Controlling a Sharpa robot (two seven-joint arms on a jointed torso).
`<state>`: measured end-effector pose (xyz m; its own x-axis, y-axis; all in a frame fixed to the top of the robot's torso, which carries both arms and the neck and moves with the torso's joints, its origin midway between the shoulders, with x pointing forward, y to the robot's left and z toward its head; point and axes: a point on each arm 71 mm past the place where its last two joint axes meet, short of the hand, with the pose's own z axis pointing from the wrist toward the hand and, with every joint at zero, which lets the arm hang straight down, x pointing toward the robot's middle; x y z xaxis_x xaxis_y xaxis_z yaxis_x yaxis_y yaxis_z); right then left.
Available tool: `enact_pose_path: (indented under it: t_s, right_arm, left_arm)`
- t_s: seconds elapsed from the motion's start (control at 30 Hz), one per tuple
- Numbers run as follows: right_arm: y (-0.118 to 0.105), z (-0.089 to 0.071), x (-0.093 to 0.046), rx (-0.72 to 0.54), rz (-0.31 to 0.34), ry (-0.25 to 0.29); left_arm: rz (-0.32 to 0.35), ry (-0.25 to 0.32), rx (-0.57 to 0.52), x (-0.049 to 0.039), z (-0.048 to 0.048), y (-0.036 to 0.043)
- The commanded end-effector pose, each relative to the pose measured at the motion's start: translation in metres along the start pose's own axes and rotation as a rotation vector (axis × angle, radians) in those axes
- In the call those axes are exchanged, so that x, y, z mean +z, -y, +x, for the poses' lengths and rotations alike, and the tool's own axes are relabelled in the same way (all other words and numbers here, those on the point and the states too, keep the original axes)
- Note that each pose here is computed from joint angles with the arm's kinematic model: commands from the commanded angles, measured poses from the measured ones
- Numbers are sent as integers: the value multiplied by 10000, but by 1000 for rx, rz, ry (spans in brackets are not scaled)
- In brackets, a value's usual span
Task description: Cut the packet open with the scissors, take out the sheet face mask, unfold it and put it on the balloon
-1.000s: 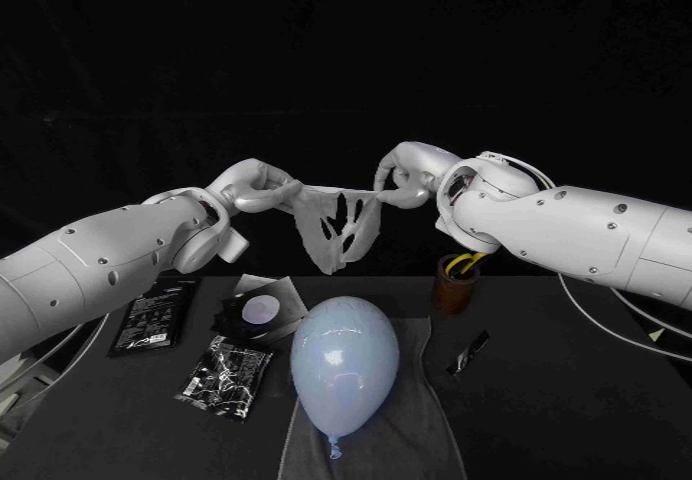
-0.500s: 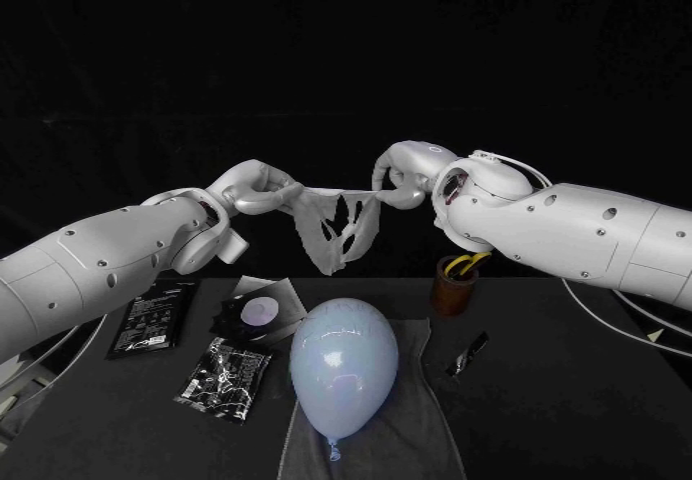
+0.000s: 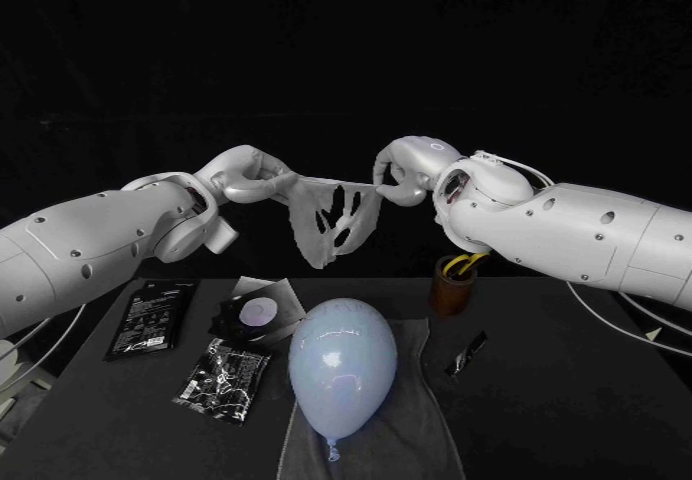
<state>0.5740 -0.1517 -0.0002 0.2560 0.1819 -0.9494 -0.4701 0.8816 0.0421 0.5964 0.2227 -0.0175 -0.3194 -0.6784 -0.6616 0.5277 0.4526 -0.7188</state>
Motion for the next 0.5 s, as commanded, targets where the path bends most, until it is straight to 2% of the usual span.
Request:
enact_pose_path:
  t_s: [0.03,0.23,0.5]
  right_arm:
    - [-8,-59,0,-48,-33,75]
    - [-66,-55,0,-60,-58,75]
    - [-209,-36,-17,-31,-86,58]
  left_arm:
    - [-16,-57,46,4,22,2]
    - [-24,-67,71,17,36,-3]
    - [-18,-78,68,61,123,19]
